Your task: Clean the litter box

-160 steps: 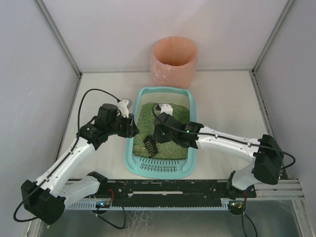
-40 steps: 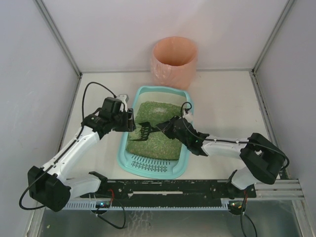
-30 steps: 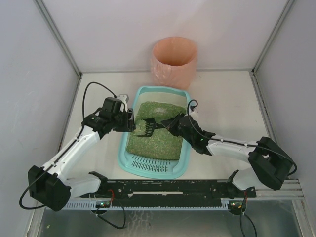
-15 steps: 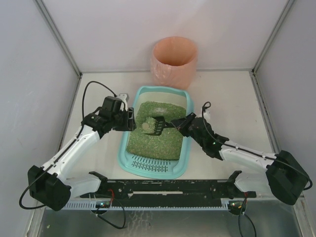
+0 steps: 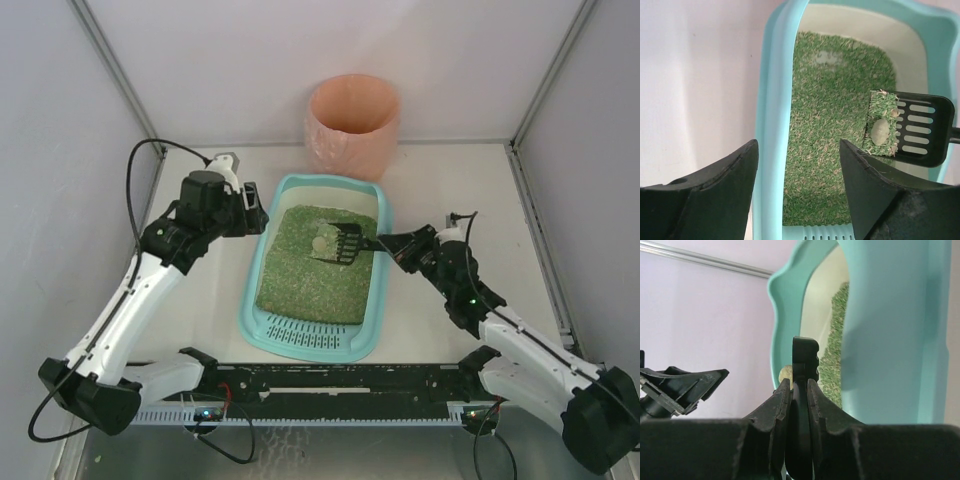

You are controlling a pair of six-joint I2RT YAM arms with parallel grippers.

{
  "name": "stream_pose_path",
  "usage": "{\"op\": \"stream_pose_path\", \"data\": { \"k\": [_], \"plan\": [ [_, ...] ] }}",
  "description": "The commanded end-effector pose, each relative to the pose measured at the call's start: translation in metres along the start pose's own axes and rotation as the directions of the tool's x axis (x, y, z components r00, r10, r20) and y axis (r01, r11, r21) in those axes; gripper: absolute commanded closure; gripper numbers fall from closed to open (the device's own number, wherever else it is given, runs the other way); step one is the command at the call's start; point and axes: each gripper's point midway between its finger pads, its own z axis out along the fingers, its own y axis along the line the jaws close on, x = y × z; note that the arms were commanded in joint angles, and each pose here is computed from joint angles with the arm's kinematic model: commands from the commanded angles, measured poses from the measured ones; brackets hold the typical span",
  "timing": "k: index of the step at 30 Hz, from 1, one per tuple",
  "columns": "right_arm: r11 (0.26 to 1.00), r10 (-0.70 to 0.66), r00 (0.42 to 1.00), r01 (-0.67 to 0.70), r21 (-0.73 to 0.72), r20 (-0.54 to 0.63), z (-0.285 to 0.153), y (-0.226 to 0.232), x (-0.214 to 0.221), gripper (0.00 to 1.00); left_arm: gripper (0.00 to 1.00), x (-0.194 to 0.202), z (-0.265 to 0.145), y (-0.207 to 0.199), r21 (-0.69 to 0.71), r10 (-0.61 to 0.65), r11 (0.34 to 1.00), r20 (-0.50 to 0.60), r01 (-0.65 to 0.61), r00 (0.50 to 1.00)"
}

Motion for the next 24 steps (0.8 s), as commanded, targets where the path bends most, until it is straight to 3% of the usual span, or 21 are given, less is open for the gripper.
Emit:
{"op": "stream_pose_path", "data": {
  "k": [1,4,8,11,16,20,24],
  "plan": [
    [0.992,-0.009,1.0,0.012,-0.126,0.021,-0.014,0.027,-0.015,1.0,0.3,-0.044,-0.034,-0.008,0.038,-0.041,0.999,0.143,0.036,0.989],
    [0.986,0.042,0.998,-0.035,-0.161,0.039,-0.012,0.031,-0.021,1.0,0.29,-0.052,-0.042,-0.009,0.06,-0.042,0.998,0.166,0.032,0.985],
    [0.977,0.003,0.998,-0.017,-0.213,-0.065,-0.008,0.039,-0.009,1.0,0.28,-0.054,-0.048,-0.006,0.072,-0.069,0.996,0.177,0.057,0.982],
    [0.985,0.071,0.995,-0.059,-0.165,0.065,-0.013,0.023,-0.032,1.0,0.28,-0.054,-0.051,-0.004,0.067,-0.094,0.994,0.186,0.083,0.978],
    [0.97,0.013,0.998,-0.029,-0.24,-0.068,-0.01,0.04,-0.016,1.0,0.28,-0.05,-0.05,-0.003,0.077,-0.143,0.988,0.193,0.13,0.971],
    [0.979,0.105,0.991,-0.088,-0.183,0.086,-0.016,0.019,-0.041,1.0,0.28,-0.048,-0.05,-0.003,0.075,-0.139,0.989,0.191,0.127,0.972],
    [0.964,0.017,0.994,-0.045,-0.262,-0.107,-0.01,0.04,-0.013,1.0,0.28,-0.044,-0.049,-0.001,0.07,-0.137,0.99,0.184,0.126,0.973]
  ]
}}
